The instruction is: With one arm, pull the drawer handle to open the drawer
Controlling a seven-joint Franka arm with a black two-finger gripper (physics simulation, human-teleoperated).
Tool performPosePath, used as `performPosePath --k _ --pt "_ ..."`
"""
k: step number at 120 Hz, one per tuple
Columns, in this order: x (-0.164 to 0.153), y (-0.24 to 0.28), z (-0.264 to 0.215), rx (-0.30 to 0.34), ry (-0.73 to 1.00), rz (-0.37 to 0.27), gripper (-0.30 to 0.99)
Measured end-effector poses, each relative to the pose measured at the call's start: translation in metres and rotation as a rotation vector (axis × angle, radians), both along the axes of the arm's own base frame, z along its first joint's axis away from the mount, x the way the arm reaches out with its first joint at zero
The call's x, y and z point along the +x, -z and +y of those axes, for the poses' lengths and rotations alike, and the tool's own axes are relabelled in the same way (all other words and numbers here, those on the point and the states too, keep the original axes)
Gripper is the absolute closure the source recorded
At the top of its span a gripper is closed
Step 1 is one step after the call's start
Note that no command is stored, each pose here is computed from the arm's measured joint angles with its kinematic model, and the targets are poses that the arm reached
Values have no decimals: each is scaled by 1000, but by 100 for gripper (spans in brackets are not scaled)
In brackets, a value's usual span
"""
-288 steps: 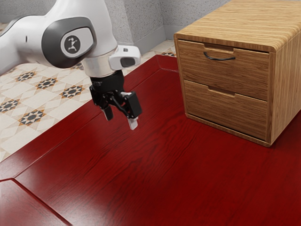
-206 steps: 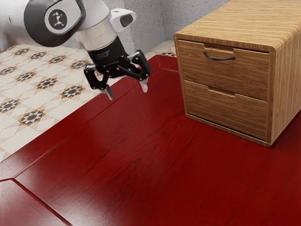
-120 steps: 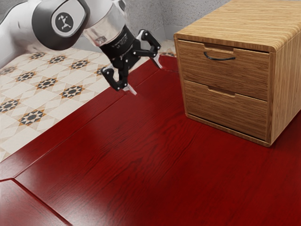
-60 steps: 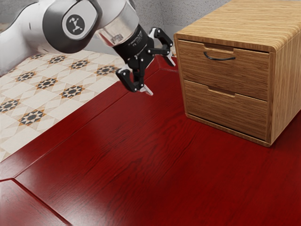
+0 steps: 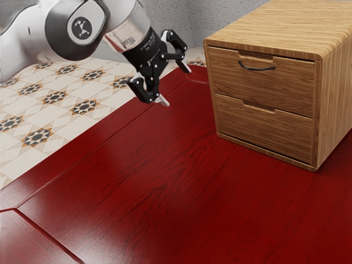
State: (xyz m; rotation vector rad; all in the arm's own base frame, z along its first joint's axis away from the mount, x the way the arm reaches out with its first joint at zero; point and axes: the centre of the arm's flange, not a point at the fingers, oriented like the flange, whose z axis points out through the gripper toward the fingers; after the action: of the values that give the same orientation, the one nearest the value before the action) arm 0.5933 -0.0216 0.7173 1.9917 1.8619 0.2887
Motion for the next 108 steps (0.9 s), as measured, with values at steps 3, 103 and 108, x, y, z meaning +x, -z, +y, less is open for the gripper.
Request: performPosePath --k 3,103,108 --pt "1 1 -1 -1 0 -1 0" --pt "68 17 -62 56 53 -119 0" --pt "74 20 -66 54 58 -123 0"
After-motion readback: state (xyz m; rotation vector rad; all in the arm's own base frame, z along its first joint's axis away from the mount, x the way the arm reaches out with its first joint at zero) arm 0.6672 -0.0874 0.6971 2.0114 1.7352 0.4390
